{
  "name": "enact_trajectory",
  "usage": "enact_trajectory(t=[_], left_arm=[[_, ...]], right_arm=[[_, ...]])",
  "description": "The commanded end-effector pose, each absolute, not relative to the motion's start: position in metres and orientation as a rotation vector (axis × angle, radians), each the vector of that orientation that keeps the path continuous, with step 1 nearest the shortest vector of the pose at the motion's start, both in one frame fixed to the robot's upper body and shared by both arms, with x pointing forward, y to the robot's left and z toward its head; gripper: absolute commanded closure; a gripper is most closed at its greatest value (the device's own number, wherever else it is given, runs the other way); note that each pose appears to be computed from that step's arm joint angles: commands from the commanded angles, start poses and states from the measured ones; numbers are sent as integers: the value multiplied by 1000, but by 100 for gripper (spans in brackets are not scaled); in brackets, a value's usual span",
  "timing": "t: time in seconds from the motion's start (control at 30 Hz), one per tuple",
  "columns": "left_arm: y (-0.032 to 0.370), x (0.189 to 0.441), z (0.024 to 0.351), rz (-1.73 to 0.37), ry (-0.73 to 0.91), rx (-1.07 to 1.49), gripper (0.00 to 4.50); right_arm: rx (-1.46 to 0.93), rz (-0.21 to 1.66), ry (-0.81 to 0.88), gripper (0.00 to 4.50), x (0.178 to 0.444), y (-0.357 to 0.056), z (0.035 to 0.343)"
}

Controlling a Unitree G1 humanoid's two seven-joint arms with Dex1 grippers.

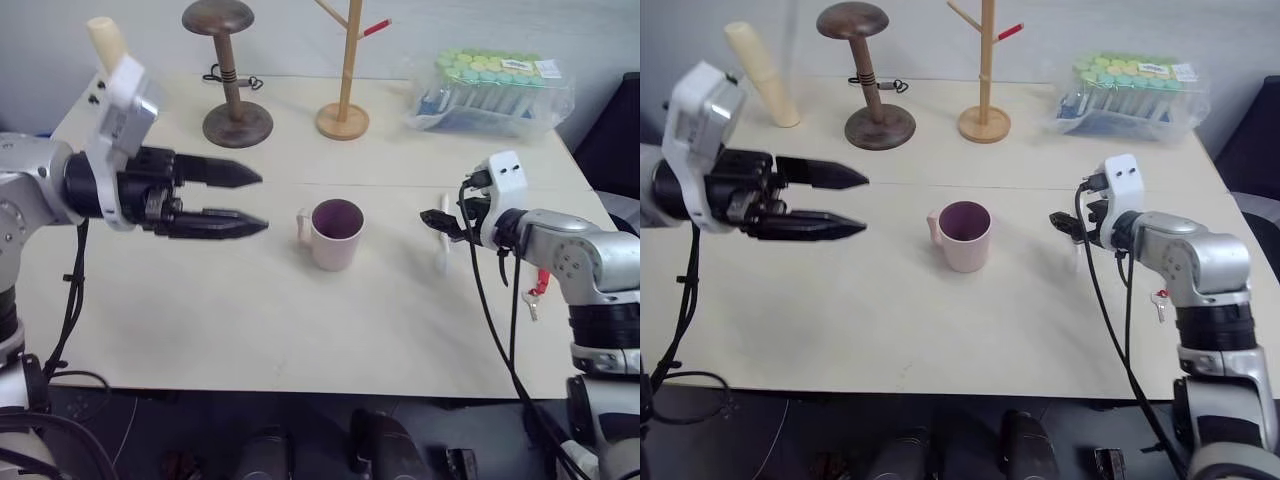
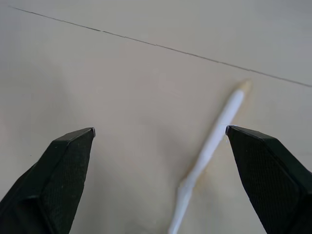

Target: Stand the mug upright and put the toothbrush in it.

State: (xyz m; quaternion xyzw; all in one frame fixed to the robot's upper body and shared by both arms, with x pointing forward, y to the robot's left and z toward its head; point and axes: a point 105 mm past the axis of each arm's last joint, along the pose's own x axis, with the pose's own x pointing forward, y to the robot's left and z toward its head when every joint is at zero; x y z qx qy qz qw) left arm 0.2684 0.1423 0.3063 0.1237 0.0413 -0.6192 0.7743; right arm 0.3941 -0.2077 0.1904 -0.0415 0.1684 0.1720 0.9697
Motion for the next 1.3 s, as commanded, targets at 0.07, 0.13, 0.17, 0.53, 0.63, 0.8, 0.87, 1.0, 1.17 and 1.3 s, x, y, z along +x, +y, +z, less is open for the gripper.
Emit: enact_trajectory(t=[0.07, 0.13, 0.17, 0.53, 0.63, 0.8, 0.87, 1.0, 1.17, 1.3], left_arm=[[139, 277, 304, -1304, 54, 284, 76], [136, 278, 302, -1308, 47, 277, 76], [135, 277, 302, -1310, 45, 270, 76], [128, 279, 300, -1295, 1, 197, 76], [127, 278, 300, -1295, -1, 191, 76], [126, 276, 300, -1297, 7, 193, 76], [126, 274, 300, -1301, 8, 195, 76], [124, 273, 304, -1305, -4, 187, 76], [122, 273, 306, -1303, -12, 183, 72], [122, 273, 307, -1303, -16, 184, 72]], right_arm=[[-404, 436, 157, 0, 396, -198, 235], [-501, 538, 166, 0, 390, -196, 243], [-559, 584, 191, 0, 387, -199, 245], [-1711, 802, 242, 0, 418, -210, 242], [-1894, 907, 209, 0, 425, -189, 225], [-2168, 1042, 159, 0, 428, -173, 204], [-2266, 1059, 125, 0, 432, -168, 199], [-2329, 1161, 111, 0, 429, -163, 180], [-2341, 1207, 138, 41, 429, -164, 161], [-2324, 1225, 167, 168, 427, -166, 153]])
